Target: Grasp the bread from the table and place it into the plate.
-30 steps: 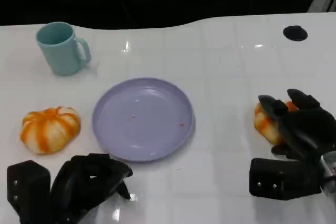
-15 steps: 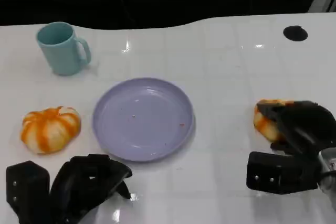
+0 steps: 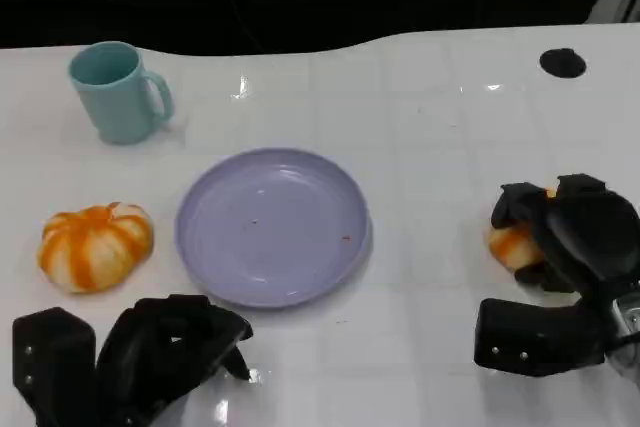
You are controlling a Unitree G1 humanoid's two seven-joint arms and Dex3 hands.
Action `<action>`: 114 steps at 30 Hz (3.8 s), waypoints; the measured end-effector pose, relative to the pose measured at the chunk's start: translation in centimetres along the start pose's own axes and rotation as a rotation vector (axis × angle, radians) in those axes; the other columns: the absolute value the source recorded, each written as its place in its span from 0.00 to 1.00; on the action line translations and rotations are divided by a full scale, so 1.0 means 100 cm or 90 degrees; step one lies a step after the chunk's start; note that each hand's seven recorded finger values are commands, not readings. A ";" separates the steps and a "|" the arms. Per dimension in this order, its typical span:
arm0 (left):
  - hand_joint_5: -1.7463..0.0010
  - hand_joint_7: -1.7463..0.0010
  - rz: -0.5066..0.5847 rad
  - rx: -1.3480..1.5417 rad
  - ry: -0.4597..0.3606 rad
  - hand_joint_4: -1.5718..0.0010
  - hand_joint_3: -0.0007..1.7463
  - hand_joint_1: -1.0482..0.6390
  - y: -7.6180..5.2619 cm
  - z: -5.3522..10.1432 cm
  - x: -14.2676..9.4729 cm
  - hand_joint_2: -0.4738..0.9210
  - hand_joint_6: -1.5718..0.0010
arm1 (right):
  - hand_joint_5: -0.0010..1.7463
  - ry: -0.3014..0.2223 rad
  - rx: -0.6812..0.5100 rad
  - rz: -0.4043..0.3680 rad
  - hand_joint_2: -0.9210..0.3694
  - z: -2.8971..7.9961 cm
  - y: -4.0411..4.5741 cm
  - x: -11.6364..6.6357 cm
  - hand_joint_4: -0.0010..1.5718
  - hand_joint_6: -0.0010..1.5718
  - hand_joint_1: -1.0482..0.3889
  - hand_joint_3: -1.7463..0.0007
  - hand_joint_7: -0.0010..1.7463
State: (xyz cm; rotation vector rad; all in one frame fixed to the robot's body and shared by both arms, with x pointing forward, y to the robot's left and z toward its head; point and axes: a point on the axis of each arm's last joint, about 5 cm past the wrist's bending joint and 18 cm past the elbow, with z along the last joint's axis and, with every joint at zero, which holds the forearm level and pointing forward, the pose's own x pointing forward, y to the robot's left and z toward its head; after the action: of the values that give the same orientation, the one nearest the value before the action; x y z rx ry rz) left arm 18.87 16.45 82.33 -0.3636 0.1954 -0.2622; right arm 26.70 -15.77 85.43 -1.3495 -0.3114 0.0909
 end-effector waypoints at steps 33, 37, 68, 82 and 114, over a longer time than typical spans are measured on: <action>0.15 0.83 -0.001 0.001 -0.001 0.43 0.16 0.00 0.000 0.000 0.000 0.77 0.00 | 1.00 -0.265 0.149 -0.009 0.45 0.055 -0.0325 0.029 0.62 0.54 0.64 0.29 0.90; 0.15 0.83 -0.003 0.002 0.000 0.42 0.16 0.00 -0.001 0.000 0.000 0.76 0.01 | 1.00 -0.291 0.164 -0.013 0.46 0.066 -0.0376 0.038 0.62 0.54 0.63 0.25 0.92; 0.16 0.84 -0.006 0.004 -0.002 0.42 0.18 0.00 -0.002 -0.001 -0.001 0.75 0.00 | 1.00 -0.366 0.213 0.013 0.32 0.129 -0.0177 0.062 0.58 0.48 0.62 0.37 0.93; 0.15 0.84 -0.007 0.006 -0.004 0.43 0.19 0.00 -0.002 -0.001 -0.002 0.75 0.01 | 0.23 -0.379 0.188 0.064 0.06 0.134 -0.0162 0.063 0.29 0.41 0.47 0.94 0.02; 0.14 0.83 -0.004 0.011 -0.003 0.43 0.23 0.00 -0.003 -0.001 -0.001 0.73 0.00 | 0.36 -0.417 0.135 0.088 0.03 0.109 -0.0306 0.054 0.04 0.25 0.30 1.00 0.02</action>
State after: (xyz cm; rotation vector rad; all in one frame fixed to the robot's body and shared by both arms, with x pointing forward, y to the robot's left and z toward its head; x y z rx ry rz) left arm 18.67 16.13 82.35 -0.3480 0.1869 -0.2690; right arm 28.50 -4.83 91.32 -1.0983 -0.7359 0.6716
